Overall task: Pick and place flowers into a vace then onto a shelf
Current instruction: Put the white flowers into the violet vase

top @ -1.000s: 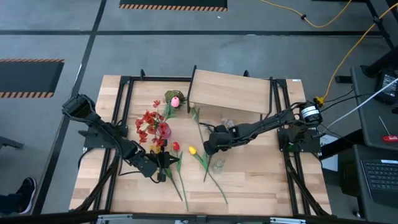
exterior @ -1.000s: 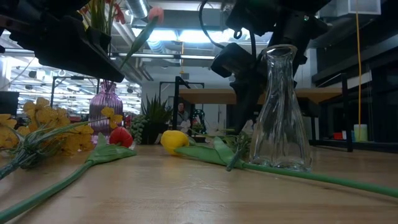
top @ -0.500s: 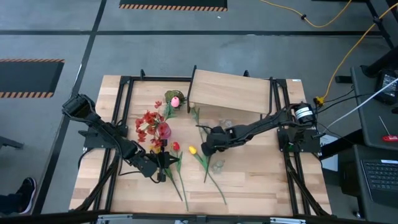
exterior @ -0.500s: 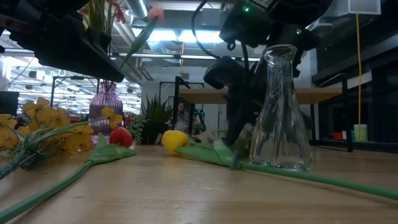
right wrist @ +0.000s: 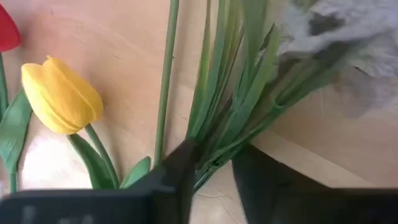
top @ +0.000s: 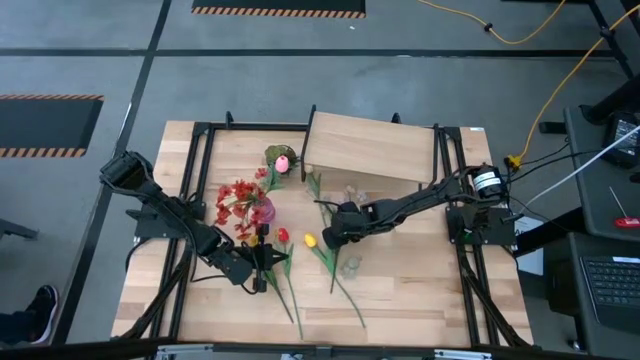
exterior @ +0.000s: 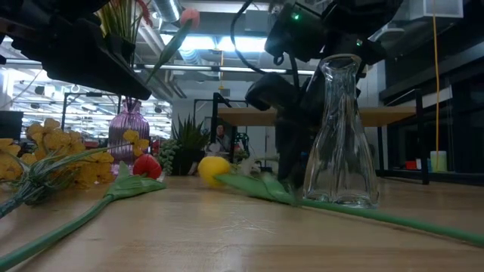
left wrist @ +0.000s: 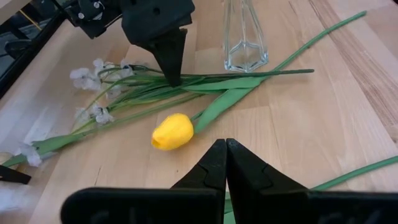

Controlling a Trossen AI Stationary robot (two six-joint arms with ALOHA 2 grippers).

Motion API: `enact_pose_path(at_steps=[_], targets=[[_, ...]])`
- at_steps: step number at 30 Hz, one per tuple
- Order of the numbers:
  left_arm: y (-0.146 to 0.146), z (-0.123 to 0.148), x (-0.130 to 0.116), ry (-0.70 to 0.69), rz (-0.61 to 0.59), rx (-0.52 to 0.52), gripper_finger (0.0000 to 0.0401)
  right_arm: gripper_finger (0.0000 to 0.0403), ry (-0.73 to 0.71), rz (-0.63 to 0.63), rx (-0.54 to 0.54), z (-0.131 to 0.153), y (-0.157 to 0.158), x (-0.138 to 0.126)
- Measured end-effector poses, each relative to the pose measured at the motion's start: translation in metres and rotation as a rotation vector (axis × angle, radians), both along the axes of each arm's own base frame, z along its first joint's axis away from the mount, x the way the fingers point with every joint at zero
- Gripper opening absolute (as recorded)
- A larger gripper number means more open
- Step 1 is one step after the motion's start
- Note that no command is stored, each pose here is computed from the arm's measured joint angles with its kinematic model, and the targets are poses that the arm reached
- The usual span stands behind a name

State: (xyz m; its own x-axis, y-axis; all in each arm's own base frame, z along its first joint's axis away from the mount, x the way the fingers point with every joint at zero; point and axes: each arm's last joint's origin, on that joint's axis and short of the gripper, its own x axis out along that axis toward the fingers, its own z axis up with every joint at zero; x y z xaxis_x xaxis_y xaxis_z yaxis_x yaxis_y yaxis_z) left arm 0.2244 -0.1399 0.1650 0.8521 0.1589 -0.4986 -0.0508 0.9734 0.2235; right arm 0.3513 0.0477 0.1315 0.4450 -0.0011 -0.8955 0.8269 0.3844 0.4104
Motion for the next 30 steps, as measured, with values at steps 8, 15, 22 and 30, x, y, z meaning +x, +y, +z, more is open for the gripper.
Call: enact_pose_path(at_steps=[8, 15, 22, 30], targets=[[0.0, 0.0, 0.0, 0.0, 0.0, 0.0, 0.0002, 0.0013, -0.003, 0.001, -0.035, 0.0, -0.001, 0.0], [0.0, 0.0, 0.0, 0.002, -0.008, 0.012, 0.0007, 0.0006, -0.023, 0.004, -0.052, 0.0, -0.001, 0.002], [-0.005, 0.0, -0.003, 0.003, -0.036, 0.026, 0.0001, 0.0004, -0.089, 0.042, -0.069, 0.021, -0.002, 0.0], [-0.009, 0.002, -0.005, -0.008, -0.065, 0.036, 0.0007, 0.0002, -0.185, 0.073, -0.111, 0.061, -0.004, -0.011]])
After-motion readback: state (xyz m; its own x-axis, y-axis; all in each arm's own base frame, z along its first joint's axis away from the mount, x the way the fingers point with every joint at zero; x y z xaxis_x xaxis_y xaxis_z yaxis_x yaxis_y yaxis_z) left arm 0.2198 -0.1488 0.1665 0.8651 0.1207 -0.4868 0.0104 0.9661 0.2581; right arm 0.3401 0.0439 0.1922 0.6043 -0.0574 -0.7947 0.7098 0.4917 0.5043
